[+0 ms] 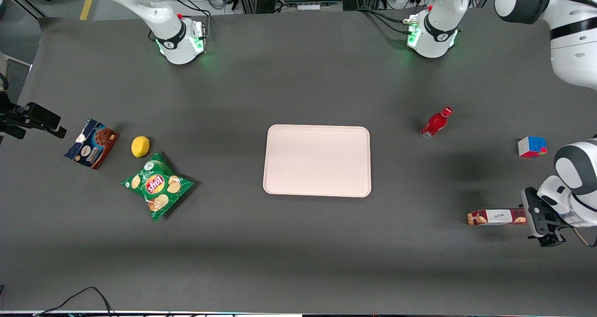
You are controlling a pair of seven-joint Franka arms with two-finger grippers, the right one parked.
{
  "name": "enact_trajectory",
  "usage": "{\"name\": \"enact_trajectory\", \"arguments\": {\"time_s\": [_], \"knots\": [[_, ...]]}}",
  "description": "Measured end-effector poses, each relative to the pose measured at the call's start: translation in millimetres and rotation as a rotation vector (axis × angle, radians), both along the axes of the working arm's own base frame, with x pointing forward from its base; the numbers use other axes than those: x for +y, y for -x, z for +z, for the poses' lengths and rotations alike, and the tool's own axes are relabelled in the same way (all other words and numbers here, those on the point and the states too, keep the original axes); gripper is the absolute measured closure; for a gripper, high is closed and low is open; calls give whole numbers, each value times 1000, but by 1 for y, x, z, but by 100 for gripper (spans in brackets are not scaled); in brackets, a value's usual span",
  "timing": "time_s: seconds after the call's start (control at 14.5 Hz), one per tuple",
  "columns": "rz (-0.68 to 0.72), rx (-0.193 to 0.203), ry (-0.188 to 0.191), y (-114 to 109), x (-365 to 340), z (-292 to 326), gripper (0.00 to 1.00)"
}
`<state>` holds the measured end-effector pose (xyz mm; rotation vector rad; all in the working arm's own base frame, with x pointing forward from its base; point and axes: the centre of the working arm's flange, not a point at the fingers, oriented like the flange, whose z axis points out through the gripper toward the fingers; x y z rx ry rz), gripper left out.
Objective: Place red cookie box on tray
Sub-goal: 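Lower the left gripper over the cookie box and close on it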
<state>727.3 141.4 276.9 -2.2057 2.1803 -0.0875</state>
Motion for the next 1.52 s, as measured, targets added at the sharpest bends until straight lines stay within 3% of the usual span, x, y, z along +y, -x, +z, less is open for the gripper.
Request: {"name": "enact_trajectory", "arguments": {"time_s": [0.62, 1.18, 1.38, 1.52], "knots": [[44, 38, -11, 8, 12, -22, 0], [50, 44, -18, 20, 14, -54, 0], [49, 43, -18, 20, 14, -55, 6], [47, 43, -18, 20, 13, -55, 29]]}}
